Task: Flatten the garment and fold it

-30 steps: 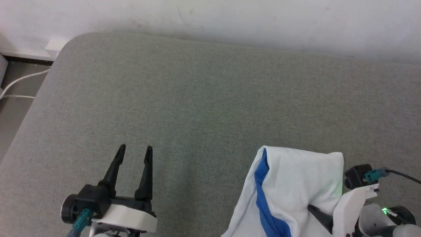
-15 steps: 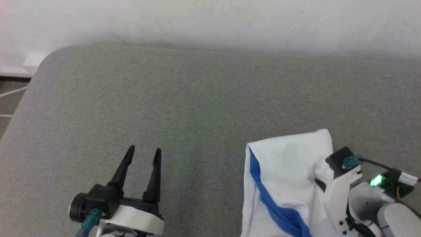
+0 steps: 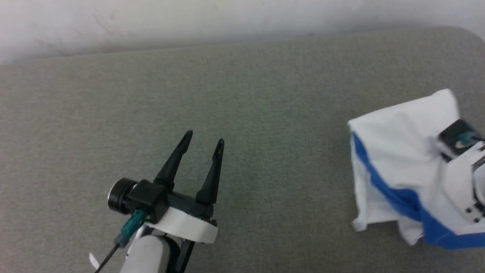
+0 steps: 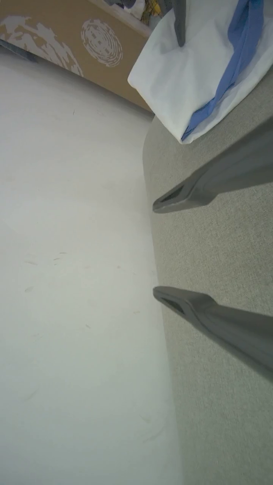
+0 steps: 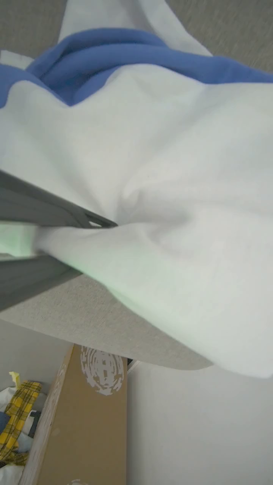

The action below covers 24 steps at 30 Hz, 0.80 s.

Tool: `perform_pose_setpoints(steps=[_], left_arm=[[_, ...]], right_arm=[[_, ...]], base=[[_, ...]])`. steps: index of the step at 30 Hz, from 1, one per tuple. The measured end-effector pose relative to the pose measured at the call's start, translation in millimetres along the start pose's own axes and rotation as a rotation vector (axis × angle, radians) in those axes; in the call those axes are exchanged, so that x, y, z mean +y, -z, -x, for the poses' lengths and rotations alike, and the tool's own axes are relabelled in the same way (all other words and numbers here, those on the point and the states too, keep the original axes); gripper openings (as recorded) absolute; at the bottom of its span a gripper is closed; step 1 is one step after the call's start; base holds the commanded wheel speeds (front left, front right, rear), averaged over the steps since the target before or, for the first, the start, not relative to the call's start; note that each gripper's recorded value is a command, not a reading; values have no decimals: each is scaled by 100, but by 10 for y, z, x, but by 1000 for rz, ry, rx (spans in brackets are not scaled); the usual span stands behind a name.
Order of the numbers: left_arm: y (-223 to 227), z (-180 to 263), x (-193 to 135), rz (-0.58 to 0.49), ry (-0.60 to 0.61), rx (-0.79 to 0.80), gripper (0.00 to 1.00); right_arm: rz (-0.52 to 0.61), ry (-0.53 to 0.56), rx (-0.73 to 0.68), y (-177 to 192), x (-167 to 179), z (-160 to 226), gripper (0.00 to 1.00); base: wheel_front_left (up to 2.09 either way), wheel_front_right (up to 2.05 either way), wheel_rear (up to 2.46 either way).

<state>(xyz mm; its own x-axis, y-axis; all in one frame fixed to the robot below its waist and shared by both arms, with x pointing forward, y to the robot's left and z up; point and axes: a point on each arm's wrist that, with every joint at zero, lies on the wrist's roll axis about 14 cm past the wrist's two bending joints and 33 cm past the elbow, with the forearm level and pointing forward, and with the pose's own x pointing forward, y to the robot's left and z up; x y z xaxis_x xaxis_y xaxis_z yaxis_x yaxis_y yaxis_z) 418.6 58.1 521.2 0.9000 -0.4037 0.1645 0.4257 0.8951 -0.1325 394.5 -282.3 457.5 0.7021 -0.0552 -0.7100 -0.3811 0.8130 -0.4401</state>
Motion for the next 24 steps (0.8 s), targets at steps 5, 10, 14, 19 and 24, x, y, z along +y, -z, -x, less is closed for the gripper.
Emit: perform_pose_setpoints(steps=[5,10,14,19,24], left_arm=[[75,-306,-83,5,75,-16,100],[82,-573,-8,17,91,-65,100],[280,-642,106,20,87,-38,100],[524,-664,213,29,72,3,100],[727,-631,310,39,50,45,100]], right_arm=[[-1,105,87,381,-530,-82,0],[2,169,149,659,-894,-224,0],[25,214,220,922,-1150,-354,0],[66,257,305,1236,-1343,-505,0],[92,303,352,1399,-1491,-614,0]], base=[[0,0,0],[0,0,0],[0,0,0],[0,0,0],[0,0,0]])
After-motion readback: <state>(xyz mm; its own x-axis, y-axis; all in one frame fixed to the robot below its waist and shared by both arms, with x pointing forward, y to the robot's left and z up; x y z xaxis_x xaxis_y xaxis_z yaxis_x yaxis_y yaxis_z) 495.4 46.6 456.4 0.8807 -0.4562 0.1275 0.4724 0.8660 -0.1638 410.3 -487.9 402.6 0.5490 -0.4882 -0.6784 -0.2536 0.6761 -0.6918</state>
